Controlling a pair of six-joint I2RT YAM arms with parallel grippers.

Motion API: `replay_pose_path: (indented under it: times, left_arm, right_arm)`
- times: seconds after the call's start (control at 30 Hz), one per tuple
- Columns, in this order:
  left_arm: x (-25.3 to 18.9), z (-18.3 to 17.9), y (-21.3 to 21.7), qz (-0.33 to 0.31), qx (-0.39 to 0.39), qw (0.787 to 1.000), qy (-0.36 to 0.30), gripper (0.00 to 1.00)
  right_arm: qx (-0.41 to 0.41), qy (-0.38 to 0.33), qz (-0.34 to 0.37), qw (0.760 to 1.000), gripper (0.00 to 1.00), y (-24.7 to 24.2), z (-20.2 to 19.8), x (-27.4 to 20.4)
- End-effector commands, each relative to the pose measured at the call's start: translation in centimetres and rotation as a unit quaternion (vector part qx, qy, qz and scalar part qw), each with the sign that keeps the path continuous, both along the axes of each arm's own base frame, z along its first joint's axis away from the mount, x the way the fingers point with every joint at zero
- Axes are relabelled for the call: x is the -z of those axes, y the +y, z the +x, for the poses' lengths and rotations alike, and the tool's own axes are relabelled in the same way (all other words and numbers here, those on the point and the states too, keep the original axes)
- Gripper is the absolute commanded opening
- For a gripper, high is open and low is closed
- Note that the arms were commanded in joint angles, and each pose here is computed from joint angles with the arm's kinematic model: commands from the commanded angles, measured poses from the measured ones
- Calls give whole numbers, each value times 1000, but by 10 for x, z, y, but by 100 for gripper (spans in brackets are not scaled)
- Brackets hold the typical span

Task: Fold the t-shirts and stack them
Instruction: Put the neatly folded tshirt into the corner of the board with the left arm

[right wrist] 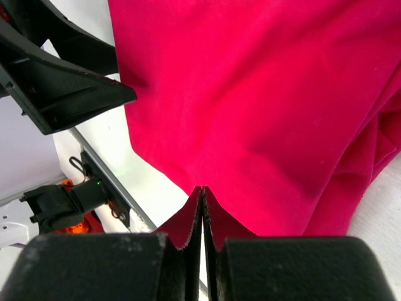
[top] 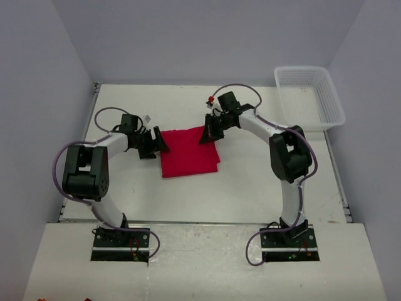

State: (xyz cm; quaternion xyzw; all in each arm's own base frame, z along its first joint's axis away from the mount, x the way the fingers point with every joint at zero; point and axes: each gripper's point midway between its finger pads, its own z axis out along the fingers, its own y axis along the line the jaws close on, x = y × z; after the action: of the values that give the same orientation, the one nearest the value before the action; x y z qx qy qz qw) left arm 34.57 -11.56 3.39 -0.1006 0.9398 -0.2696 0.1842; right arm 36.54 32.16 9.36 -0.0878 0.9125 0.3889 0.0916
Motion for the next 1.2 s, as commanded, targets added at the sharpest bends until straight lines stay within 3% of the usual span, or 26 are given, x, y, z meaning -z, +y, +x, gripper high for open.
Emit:
replay_pose_path:
  times: [0.0, 0.37, 0.8, 0.87, 1.0, 1.03, 1.17]
  left_arm:
    - [-2, 1, -18, -67, 21, 997, -5, 82]
    - [35, -14, -10, -37, 6, 998, 51, 80]
    - [71, -13, -44, -51, 25, 996, 74, 76]
    - [76, -15, -47, -52, 24, 995, 78, 70]
    - [79, -14, -44, -44, 20, 996, 78, 41]
    - [80, -12, -44, -42, 20, 996, 76, 30]
    - [85, -4, -49, -59, 21, 996, 71, 21]
  right_arm:
    - [5, -2, -1, 1000, 0, 3, 3, -4]
    - [16, -9, 3, 1000, 0, 1, 4, -9]
    - [32, -20, 13, 999, 0, -15, 1, -21]
    - [36, -18, 12, 999, 0, -21, 1, -20]
    - [42, -25, 14, 999, 0, -29, -1, -24]
    - [46, -28, 16, 998, 0, -32, 0, -25]
    - [49, -34, 16, 998, 0, -38, -6, -31]
